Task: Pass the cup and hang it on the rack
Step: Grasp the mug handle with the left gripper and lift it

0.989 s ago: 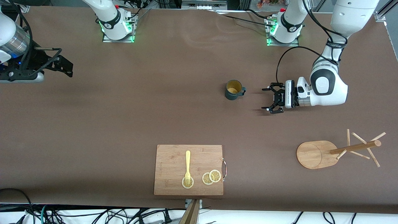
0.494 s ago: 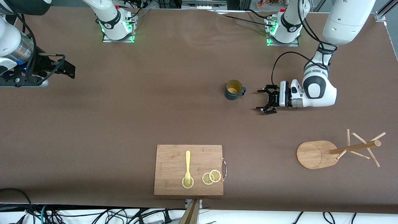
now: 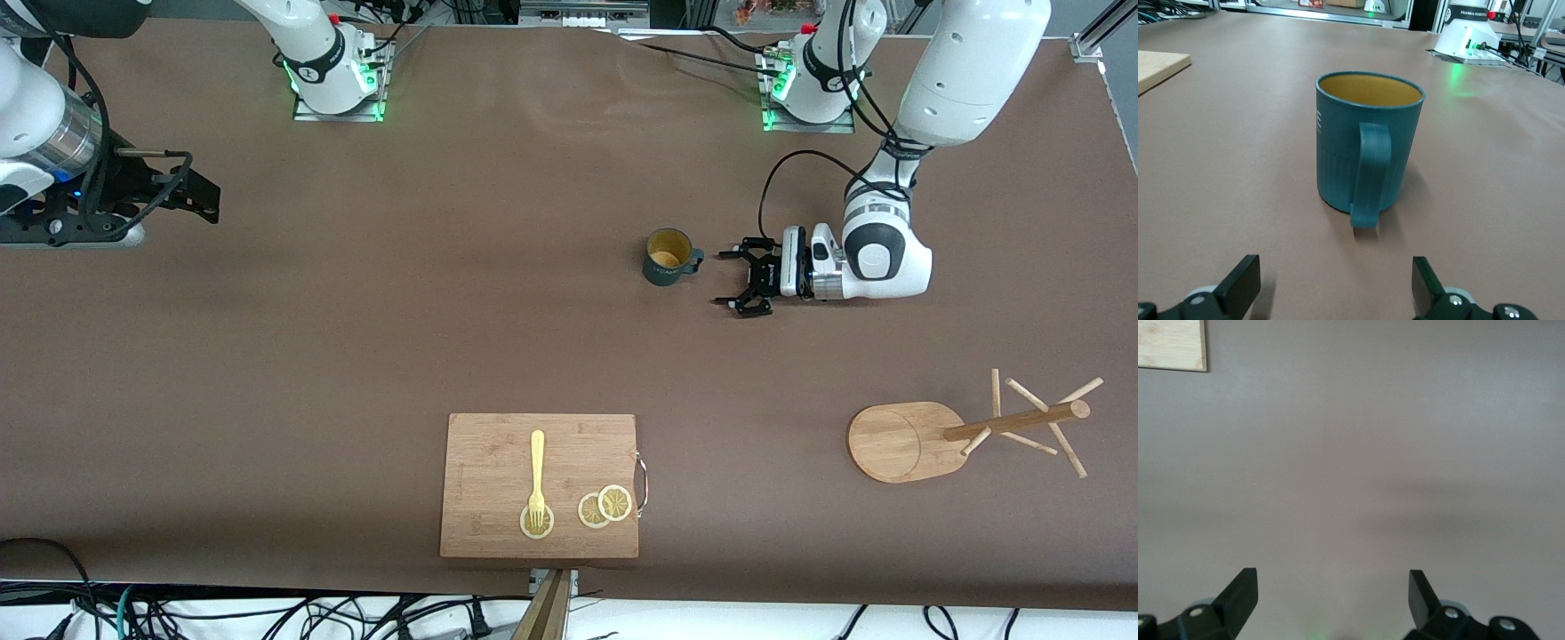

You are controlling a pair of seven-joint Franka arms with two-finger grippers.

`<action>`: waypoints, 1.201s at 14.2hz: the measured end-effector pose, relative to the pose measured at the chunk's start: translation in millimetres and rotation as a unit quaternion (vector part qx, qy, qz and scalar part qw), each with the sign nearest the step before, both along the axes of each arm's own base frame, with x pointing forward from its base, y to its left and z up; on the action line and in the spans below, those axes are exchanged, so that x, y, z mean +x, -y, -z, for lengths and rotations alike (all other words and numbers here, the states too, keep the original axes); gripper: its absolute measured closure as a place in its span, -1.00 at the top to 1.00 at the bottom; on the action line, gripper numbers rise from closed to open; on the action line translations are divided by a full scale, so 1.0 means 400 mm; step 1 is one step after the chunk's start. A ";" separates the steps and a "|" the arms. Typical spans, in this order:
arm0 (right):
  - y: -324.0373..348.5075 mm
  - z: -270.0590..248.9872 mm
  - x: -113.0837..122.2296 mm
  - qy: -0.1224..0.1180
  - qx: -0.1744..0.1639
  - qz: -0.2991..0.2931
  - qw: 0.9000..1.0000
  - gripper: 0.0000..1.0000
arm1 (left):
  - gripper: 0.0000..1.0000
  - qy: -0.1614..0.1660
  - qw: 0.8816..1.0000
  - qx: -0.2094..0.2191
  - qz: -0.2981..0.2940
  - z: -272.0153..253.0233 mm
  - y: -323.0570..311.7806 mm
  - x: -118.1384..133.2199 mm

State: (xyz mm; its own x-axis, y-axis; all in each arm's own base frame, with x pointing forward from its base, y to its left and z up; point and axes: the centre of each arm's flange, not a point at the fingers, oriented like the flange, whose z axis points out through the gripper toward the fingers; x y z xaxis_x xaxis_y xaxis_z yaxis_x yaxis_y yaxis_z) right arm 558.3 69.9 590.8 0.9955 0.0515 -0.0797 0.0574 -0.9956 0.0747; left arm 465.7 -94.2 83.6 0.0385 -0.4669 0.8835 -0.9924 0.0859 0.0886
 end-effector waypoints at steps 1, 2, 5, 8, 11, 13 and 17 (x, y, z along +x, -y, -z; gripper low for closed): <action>-0.004 -0.003 0.001 0.003 0.000 -0.002 1.000 1.00 | 1.00 -0.001 1.000 -0.002 -0.001 0.009 0.011 -0.005; -0.007 -0.006 0.002 0.005 0.001 -0.002 1.000 1.00 | 1.00 -0.002 1.000 -0.004 0.000 0.014 0.022 -0.009; -0.007 -0.008 0.002 0.007 0.001 -0.003 1.000 1.00 | 1.00 -0.002 1.000 -0.008 -0.001 0.014 0.046 -0.012; -0.008 -0.010 0.005 0.013 0.002 -0.003 1.000 1.00 | 1.00 -0.004 1.000 -0.013 -0.008 0.017 0.068 -0.018; -0.008 -0.011 0.006 0.014 0.002 -0.003 1.000 1.00 | 1.00 -0.009 1.000 -0.019 -0.010 0.021 0.089 -0.030; -0.008 -0.011 0.006 0.014 0.002 -0.003 1.000 1.00 | 1.00 -0.010 1.000 -0.021 -0.009 0.021 0.101 -0.033; -0.008 -0.011 0.006 0.014 0.002 -0.003 1.000 1.00 | 0.84 -0.013 1.000 -0.023 -0.007 0.023 0.118 -0.044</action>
State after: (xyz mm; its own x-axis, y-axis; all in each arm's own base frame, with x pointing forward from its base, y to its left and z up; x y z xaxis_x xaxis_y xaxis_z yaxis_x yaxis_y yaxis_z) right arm 560.8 73.2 595.2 0.9970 0.0581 -0.0519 0.0618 -0.9955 0.0721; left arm 448.2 -141.3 74.3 0.0690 -0.4252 0.9025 -0.9908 0.0762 0.1116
